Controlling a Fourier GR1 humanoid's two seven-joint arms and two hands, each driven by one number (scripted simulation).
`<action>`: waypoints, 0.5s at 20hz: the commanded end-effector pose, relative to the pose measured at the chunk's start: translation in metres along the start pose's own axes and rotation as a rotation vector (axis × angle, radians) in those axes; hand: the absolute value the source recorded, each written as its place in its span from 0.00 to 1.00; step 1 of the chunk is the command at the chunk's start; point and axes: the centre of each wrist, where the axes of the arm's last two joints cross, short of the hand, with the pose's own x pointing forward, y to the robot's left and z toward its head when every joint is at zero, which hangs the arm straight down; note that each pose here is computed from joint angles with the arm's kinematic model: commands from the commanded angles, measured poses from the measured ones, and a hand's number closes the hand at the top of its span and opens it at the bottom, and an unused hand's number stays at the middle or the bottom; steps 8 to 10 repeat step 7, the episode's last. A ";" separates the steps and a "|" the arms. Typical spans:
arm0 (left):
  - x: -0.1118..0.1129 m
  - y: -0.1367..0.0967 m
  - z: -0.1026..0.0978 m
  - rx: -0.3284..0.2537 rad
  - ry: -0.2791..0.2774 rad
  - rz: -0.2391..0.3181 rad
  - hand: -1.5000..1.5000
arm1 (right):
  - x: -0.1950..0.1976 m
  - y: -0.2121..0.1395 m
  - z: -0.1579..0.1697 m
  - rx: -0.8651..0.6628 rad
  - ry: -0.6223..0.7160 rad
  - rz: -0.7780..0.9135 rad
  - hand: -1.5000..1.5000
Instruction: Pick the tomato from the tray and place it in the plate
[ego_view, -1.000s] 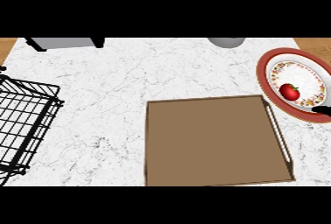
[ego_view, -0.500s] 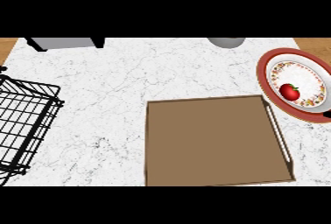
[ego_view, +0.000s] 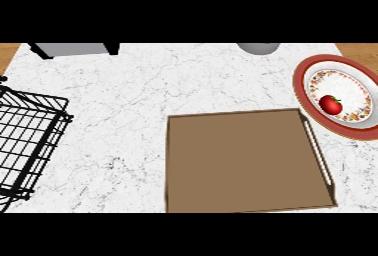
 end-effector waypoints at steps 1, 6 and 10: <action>0.101 -0.017 -0.004 -0.107 -0.558 0.043 0.50 | -0.007 -0.009 0.006 -0.043 0.018 0.007 0.00; 0.101 -0.018 -0.004 -0.109 -0.574 0.034 0.50 | -0.009 -0.014 0.007 -0.058 0.033 0.039 0.00; 0.106 -0.015 -0.004 -0.102 -0.570 0.047 0.50 | -0.009 -0.019 0.008 -0.053 0.037 0.039 0.00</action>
